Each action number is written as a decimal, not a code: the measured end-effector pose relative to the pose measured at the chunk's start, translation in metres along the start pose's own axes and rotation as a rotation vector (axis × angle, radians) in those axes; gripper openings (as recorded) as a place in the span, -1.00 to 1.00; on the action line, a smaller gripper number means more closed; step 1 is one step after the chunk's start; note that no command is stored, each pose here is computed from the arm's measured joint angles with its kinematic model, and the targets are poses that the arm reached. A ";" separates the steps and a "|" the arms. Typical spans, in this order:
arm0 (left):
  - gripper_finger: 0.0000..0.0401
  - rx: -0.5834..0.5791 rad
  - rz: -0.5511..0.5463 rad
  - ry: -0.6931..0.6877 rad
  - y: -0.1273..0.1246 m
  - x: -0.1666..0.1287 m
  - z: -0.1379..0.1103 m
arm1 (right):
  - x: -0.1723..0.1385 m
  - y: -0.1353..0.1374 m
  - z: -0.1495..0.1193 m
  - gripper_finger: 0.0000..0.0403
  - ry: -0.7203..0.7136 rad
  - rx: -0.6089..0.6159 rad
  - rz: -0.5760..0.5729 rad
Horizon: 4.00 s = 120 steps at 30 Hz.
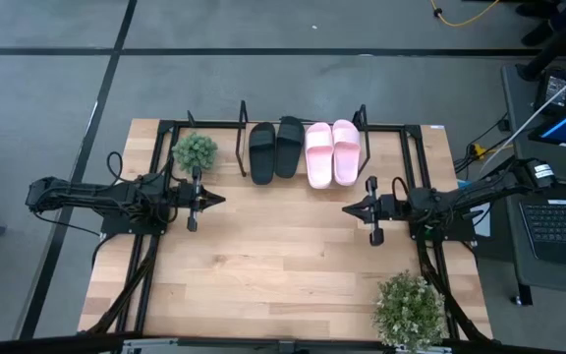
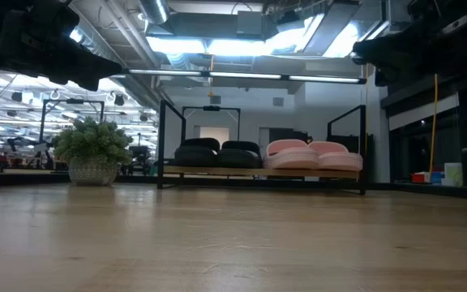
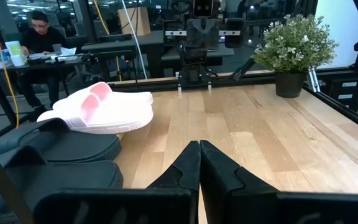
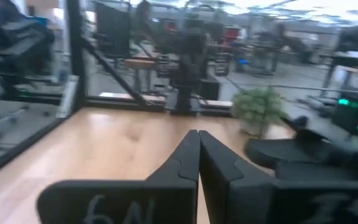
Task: Pick and place slides into the shelf
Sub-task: Return to Home Position
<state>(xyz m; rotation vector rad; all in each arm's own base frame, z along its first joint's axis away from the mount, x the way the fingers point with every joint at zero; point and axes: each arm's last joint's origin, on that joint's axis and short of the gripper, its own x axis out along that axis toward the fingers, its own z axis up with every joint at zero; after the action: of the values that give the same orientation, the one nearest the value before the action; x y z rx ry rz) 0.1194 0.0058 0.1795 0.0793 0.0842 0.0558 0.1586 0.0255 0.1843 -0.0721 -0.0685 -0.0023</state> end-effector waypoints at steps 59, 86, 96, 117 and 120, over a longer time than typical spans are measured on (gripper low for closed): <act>-1.00 0.001 0.002 0.004 0.000 0.000 0.000 | -0.067 -0.011 0.014 -0.95 -0.047 -0.078 0.200; -1.00 0.001 0.003 0.003 0.000 0.000 0.000 | -0.063 -0.011 -0.004 -0.95 -0.073 -0.027 0.204; -1.00 0.001 0.003 0.003 0.000 0.000 0.000 | -0.063 -0.011 -0.004 -0.95 -0.073 -0.027 0.204; -1.00 0.001 0.003 0.003 0.000 0.000 0.000 | -0.063 -0.011 -0.004 -0.95 -0.073 -0.027 0.203; -1.00 0.001 0.003 0.004 0.000 0.000 0.000 | -0.063 -0.011 -0.004 -0.95 -0.073 -0.027 0.203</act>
<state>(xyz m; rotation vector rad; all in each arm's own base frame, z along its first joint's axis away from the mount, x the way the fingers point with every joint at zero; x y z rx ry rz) 0.1194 0.0059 0.1795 0.0802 0.0877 0.0590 0.0957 0.0147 0.1770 -0.1063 -0.1334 0.2023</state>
